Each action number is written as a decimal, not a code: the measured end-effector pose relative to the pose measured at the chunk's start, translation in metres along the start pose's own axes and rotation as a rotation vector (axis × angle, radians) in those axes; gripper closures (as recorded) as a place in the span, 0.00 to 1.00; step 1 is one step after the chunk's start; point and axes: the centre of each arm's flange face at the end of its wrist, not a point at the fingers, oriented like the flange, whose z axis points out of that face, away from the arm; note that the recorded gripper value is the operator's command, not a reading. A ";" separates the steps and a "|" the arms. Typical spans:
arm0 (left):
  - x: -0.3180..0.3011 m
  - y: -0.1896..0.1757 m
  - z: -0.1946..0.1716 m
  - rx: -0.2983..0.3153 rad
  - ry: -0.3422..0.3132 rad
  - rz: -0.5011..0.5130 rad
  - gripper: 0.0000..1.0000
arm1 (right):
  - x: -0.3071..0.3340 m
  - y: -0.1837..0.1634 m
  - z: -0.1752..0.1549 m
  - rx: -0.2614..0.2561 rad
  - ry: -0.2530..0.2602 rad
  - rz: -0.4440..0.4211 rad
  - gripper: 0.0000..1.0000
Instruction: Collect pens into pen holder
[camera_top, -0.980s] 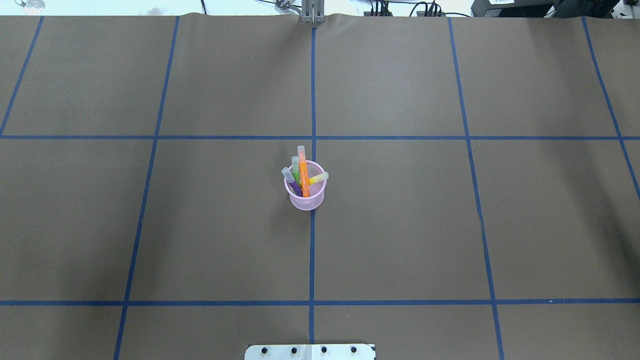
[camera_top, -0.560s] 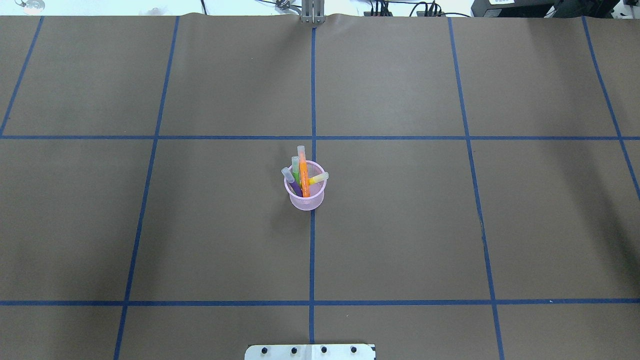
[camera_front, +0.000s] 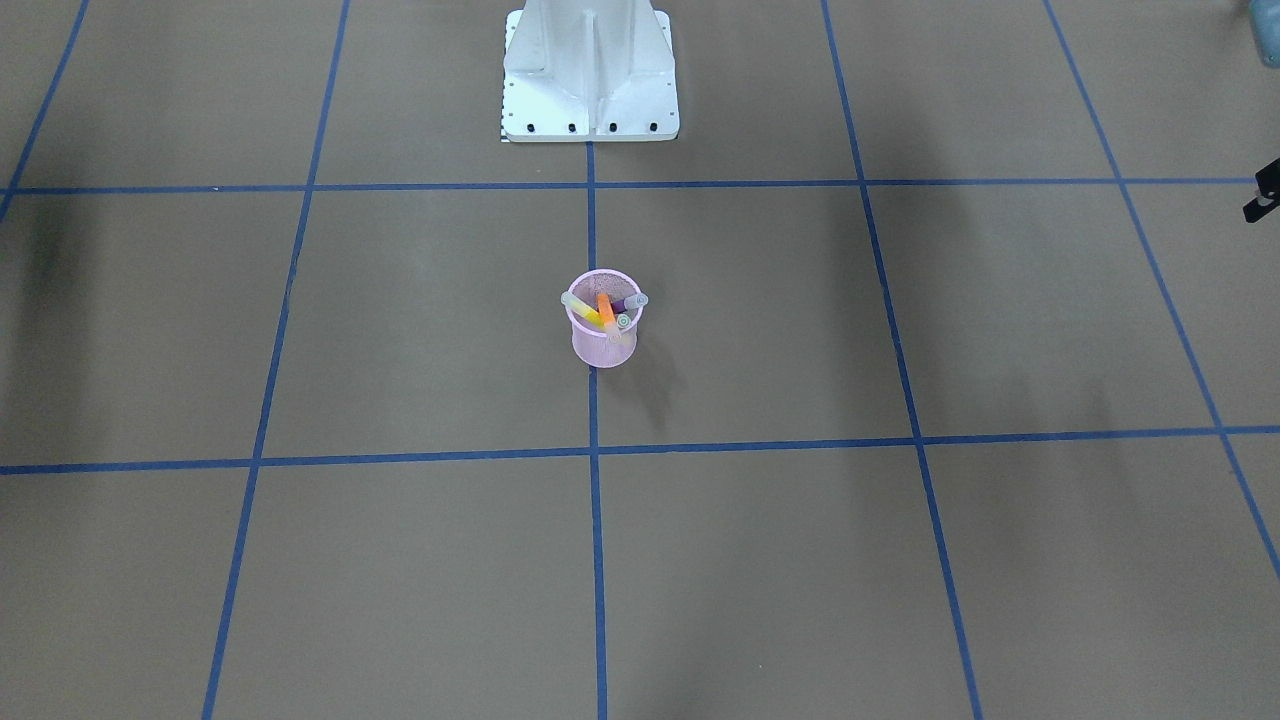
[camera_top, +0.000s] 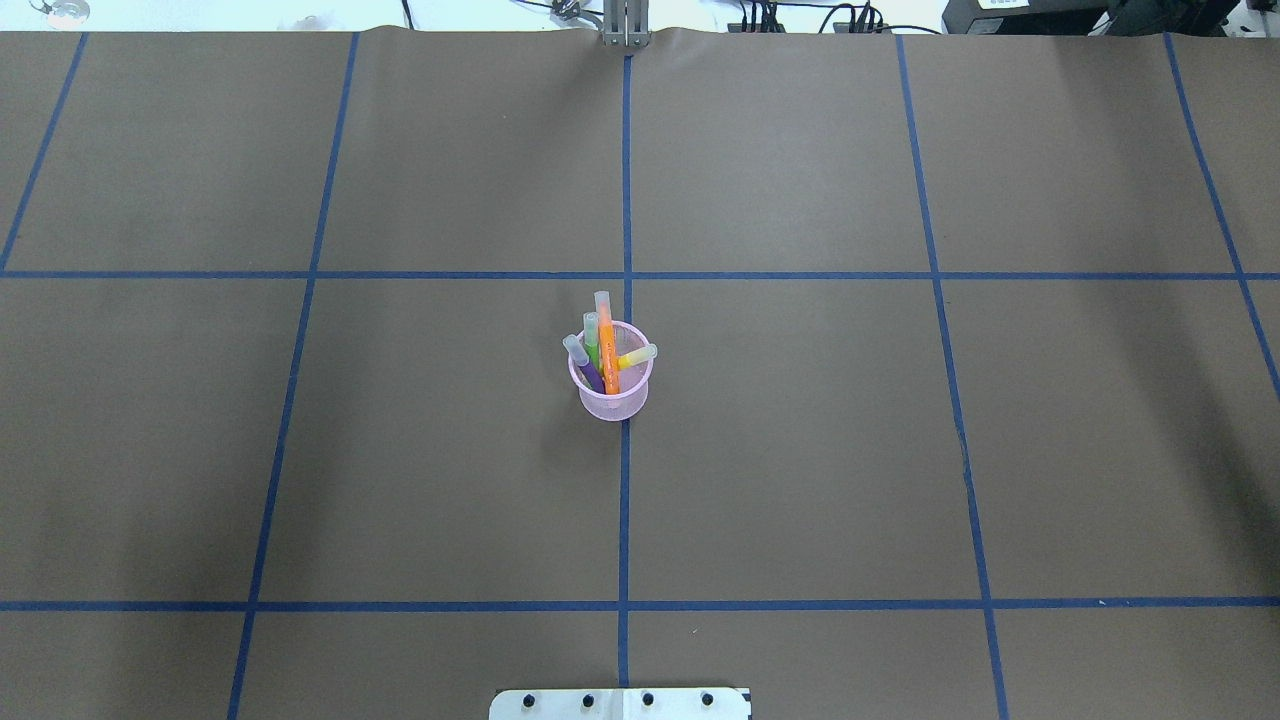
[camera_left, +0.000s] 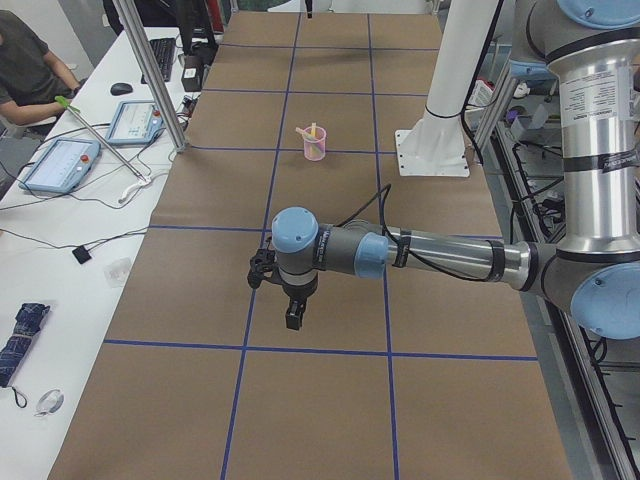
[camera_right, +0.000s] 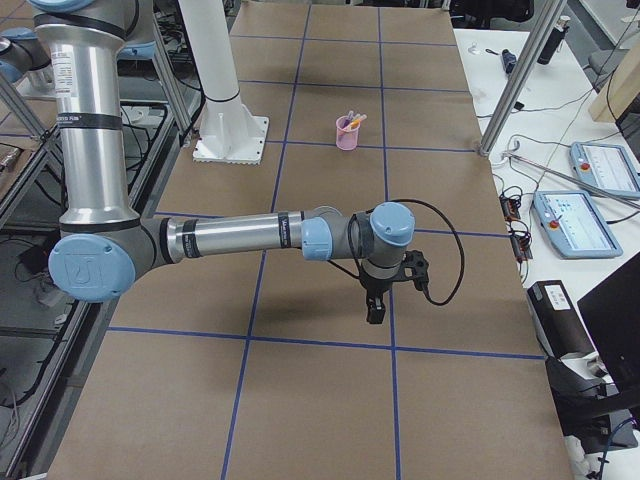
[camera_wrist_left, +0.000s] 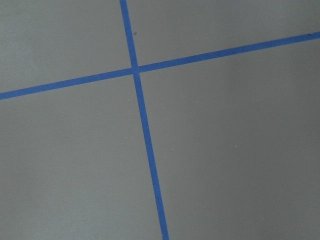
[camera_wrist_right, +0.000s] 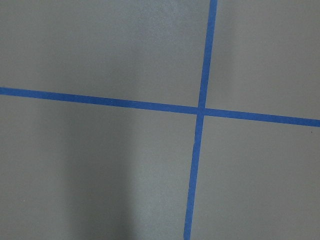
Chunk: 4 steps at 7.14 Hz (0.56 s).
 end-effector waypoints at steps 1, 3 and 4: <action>0.002 0.000 -0.001 0.003 0.016 0.002 0.00 | -0.002 0.000 -0.003 0.005 -0.002 -0.003 0.00; 0.003 0.000 -0.001 0.004 0.024 0.003 0.00 | -0.004 0.000 -0.004 0.009 -0.007 -0.006 0.00; 0.004 0.000 -0.001 0.005 0.025 0.005 0.00 | -0.004 -0.001 -0.005 0.011 -0.007 -0.008 0.00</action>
